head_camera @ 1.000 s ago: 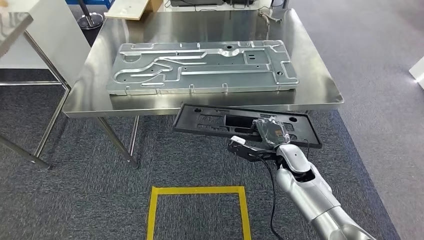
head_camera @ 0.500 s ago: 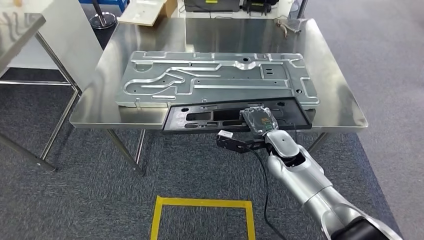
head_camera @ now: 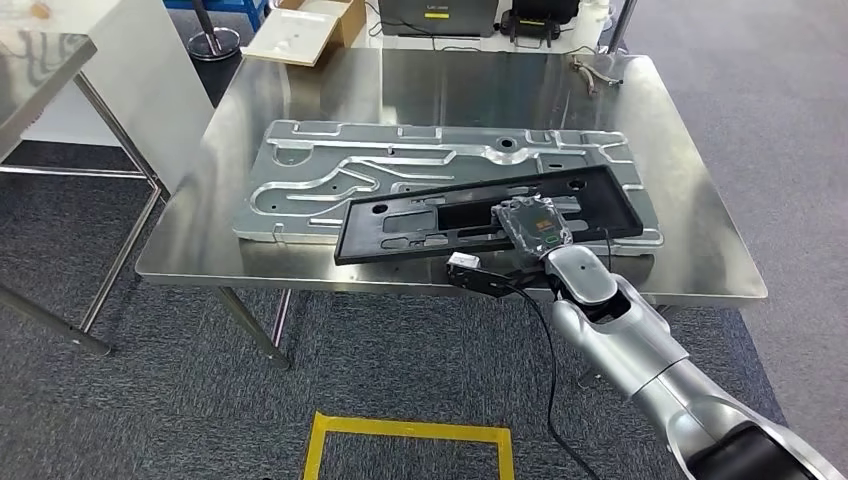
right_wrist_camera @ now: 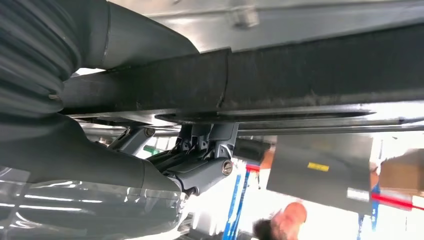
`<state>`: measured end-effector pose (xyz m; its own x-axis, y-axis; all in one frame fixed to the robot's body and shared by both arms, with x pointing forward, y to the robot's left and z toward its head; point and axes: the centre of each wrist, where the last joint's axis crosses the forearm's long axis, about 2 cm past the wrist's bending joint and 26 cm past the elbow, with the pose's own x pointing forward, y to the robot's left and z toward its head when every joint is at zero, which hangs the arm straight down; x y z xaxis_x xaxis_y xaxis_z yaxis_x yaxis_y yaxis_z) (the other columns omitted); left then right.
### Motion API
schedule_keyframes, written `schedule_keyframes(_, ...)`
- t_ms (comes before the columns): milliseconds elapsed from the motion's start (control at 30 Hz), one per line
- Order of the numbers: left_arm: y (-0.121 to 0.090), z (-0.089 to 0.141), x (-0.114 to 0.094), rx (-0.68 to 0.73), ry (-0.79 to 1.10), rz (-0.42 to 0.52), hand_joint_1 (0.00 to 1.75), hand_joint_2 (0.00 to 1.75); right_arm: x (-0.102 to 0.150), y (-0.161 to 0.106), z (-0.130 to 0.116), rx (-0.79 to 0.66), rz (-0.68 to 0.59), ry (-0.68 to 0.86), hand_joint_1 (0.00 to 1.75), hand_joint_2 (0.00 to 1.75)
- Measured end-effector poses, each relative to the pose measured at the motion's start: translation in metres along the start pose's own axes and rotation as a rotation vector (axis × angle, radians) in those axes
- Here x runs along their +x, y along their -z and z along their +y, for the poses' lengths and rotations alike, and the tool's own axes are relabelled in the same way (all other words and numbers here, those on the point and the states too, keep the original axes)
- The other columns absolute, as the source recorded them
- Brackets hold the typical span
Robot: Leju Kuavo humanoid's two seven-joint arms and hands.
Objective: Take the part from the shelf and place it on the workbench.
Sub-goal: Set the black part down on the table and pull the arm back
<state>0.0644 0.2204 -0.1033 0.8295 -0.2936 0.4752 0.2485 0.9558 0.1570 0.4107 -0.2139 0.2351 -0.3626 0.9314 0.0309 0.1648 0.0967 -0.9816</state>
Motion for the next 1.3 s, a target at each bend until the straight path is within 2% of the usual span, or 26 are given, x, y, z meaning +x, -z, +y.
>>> schedule_keyframes(567, 0.001, -0.001, 0.003, 0.0, -0.004, -0.005, 0.0, 0.0, 0.009, 0.0, 0.003, -0.013, -0.003, 0.024, 1.75, 1.75)
schedule_keyframes(800, 0.001, 0.0, 0.004, 0.003, -0.006, -0.005, 0.0, 0.0, -0.009, -0.008, 0.009, 0.006, 0.021, -0.006, 1.75, 1.75)
schedule_keyframes(1300, 0.002, 0.002, 0.005, 0.027, -0.006, -0.012, 0.0, 0.0, -0.011, -0.012, 0.02, 0.008, 0.048, 0.026, 1.75, 1.75)
